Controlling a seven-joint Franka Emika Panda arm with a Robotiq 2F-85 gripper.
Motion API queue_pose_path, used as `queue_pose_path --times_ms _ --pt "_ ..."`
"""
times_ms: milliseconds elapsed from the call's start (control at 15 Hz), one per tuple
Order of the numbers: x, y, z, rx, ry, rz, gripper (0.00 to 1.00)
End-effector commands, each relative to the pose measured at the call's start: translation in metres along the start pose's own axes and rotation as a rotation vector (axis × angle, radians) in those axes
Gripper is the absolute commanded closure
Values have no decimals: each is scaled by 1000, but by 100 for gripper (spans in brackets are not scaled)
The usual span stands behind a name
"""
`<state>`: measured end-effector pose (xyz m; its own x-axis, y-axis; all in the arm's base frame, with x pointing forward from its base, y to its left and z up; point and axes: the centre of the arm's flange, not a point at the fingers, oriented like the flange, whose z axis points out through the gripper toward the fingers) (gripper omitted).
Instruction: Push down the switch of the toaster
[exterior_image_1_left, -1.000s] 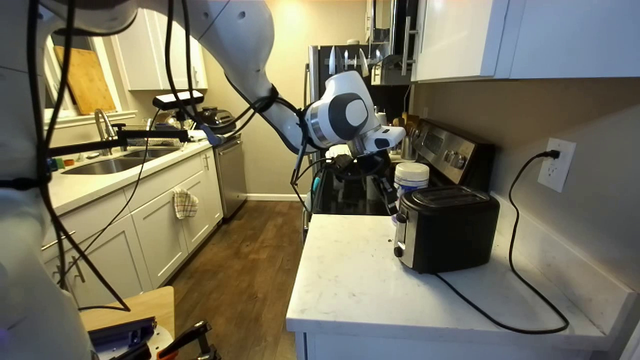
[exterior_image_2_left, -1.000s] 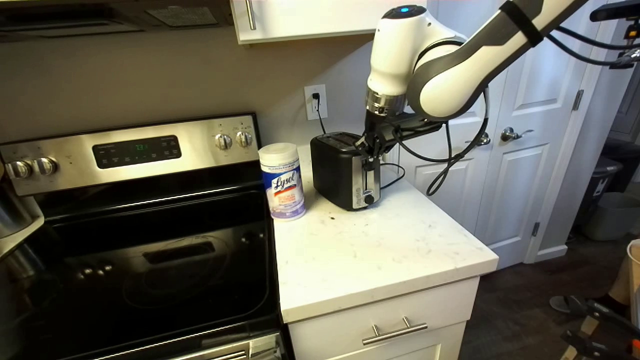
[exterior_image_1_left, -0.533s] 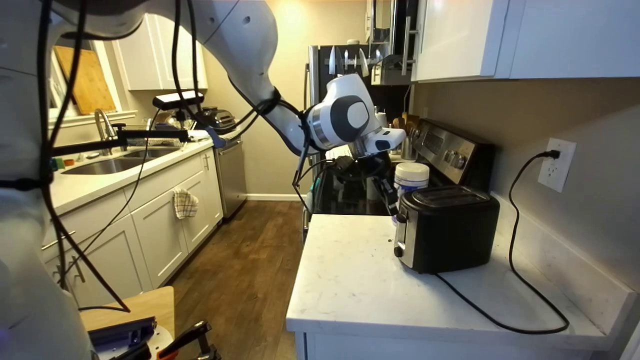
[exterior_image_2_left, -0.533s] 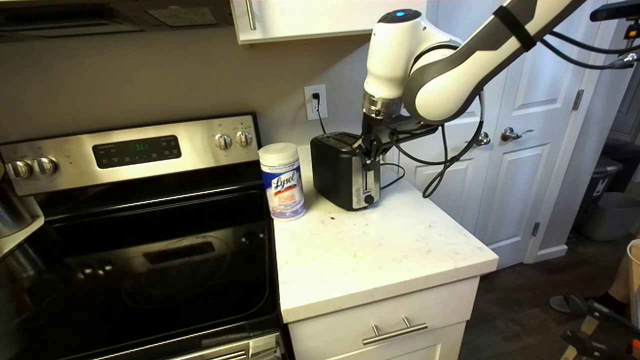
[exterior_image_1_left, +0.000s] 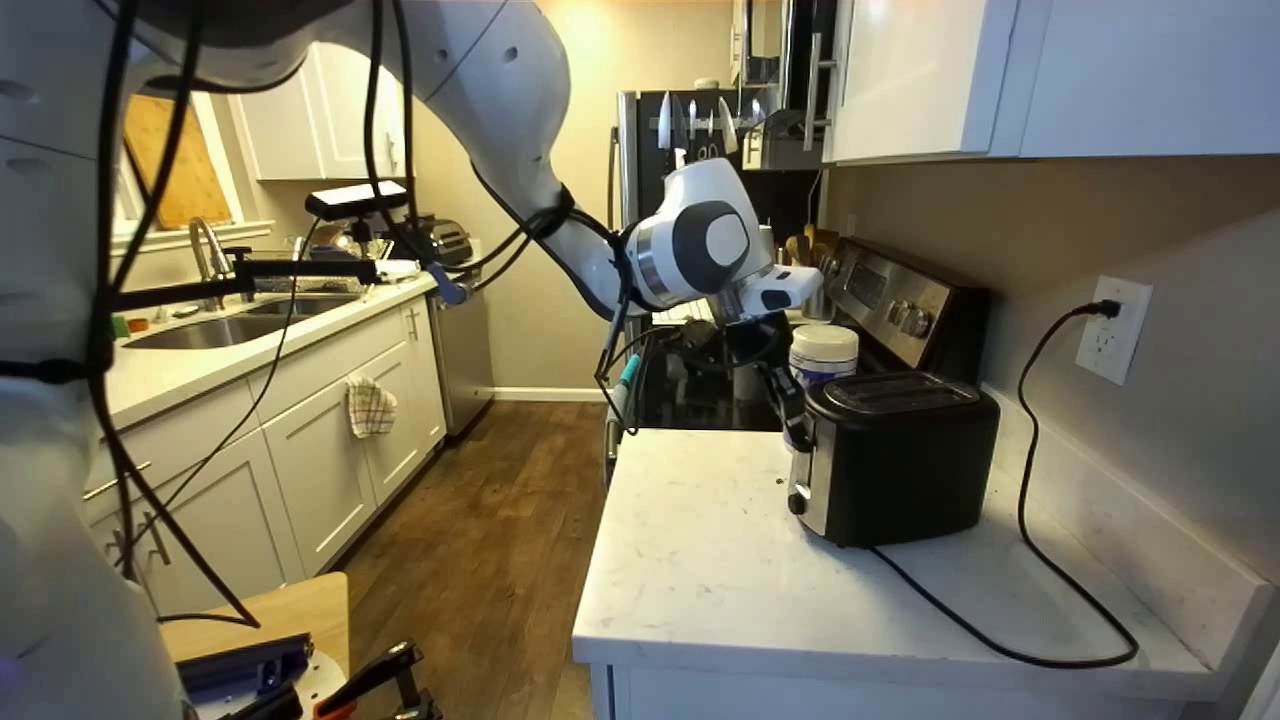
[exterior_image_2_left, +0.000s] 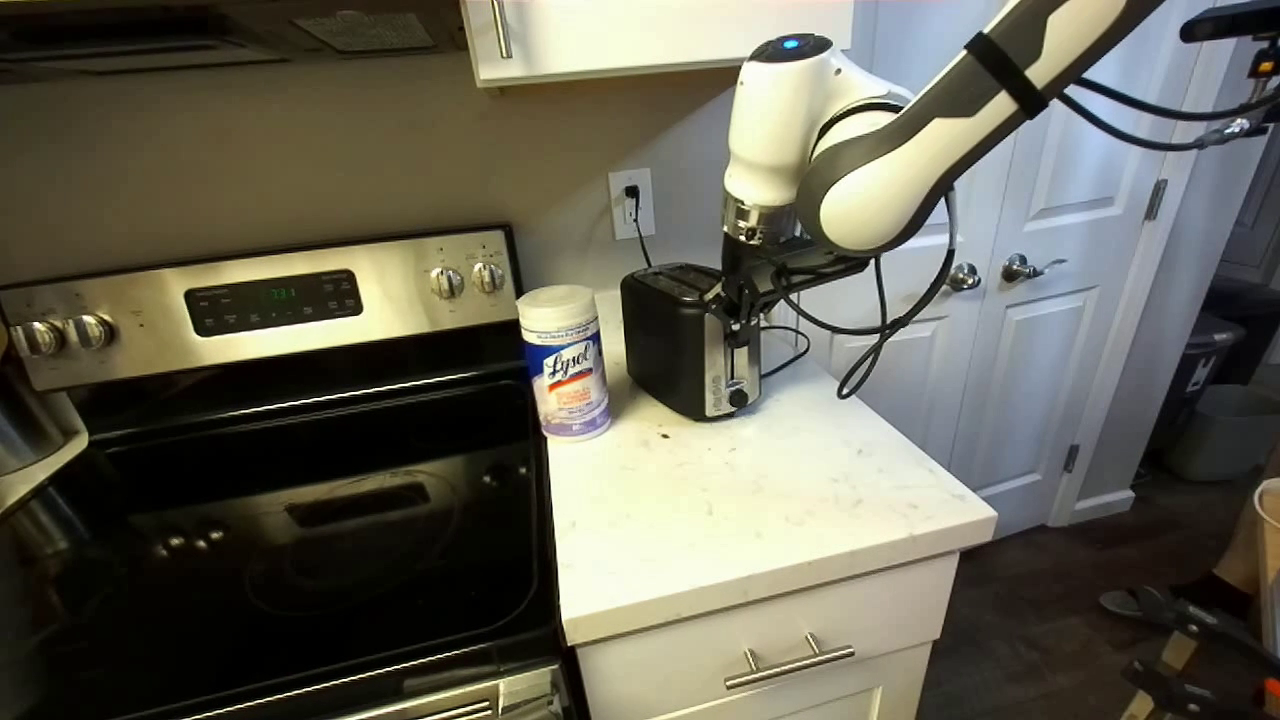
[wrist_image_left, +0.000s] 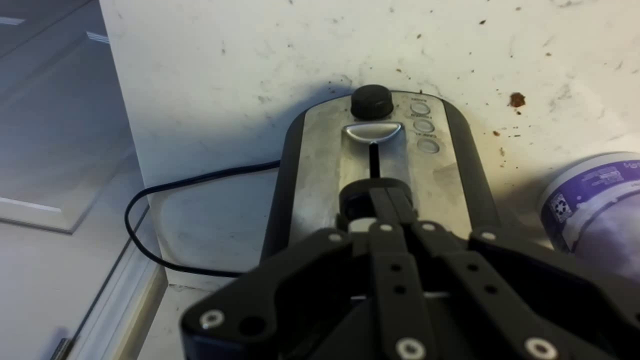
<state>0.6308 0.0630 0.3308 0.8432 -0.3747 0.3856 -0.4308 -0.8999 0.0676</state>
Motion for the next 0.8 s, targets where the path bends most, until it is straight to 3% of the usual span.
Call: queue_pose_path --times_ms 0,733 --pt "1 -9 15 3 -8 24 100" --pt "-10 -19 77 -1 -86 86 100"
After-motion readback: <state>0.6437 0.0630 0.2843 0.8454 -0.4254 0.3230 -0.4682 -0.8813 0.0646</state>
